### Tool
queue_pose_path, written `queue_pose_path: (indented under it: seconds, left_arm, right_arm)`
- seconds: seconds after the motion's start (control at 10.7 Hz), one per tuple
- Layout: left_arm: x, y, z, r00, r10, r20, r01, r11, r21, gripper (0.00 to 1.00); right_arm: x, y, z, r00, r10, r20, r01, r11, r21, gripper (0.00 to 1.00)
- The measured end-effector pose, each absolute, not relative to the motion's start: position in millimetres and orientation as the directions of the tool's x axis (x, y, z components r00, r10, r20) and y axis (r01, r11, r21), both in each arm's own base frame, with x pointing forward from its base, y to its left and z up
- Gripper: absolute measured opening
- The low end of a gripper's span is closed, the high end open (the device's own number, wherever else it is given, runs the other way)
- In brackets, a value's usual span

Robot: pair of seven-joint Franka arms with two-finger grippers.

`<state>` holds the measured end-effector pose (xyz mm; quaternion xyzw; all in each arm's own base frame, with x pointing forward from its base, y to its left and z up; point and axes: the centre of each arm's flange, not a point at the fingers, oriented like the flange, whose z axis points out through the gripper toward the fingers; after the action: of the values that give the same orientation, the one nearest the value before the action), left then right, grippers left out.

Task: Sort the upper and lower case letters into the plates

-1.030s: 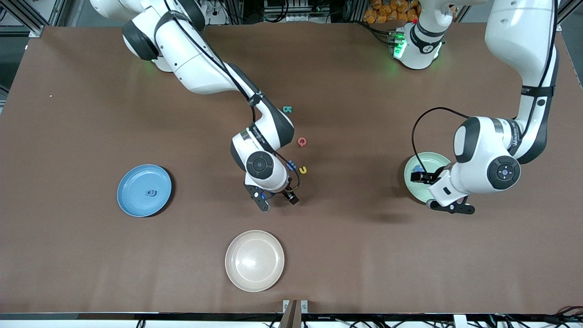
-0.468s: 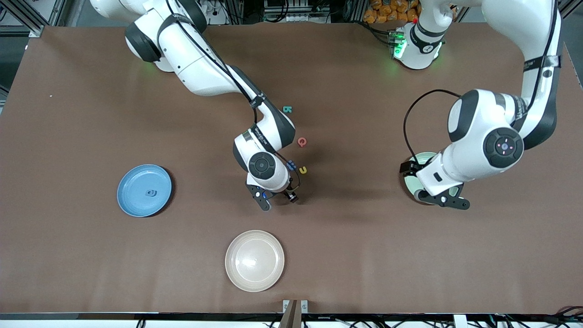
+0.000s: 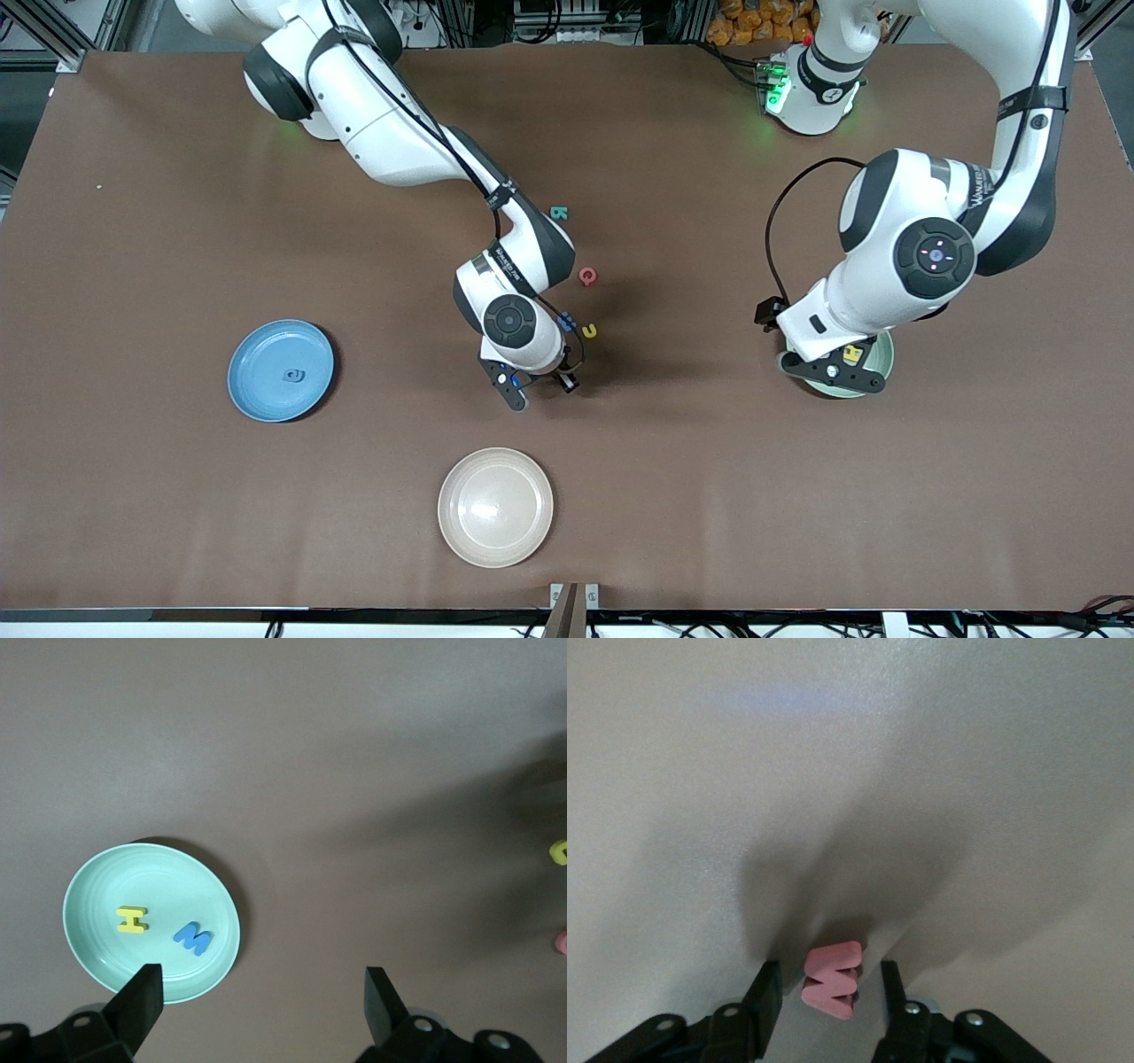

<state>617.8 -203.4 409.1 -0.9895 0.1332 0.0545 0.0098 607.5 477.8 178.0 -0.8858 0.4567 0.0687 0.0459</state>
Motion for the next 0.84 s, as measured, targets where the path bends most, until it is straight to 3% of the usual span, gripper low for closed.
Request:
queue_pose_path:
  seconds: [0.56,0.84]
  left_arm:
    - [612,-219,409,0.962,-0.245,-0.116,-0.249,-0.968,-0.014,1.0]
    - [608,-221,408,0.96,-0.243,-0.138,-0.248,-0.969,-0.019,1.0]
  right_arm:
    - [606,480,180,0.576,-0.8,-0.164,-0.813,-0.582,-0.016,0.28]
    - [606,475,182,0.578,-0.799,-0.166,-0.807,-0.59,0.026,0.28]
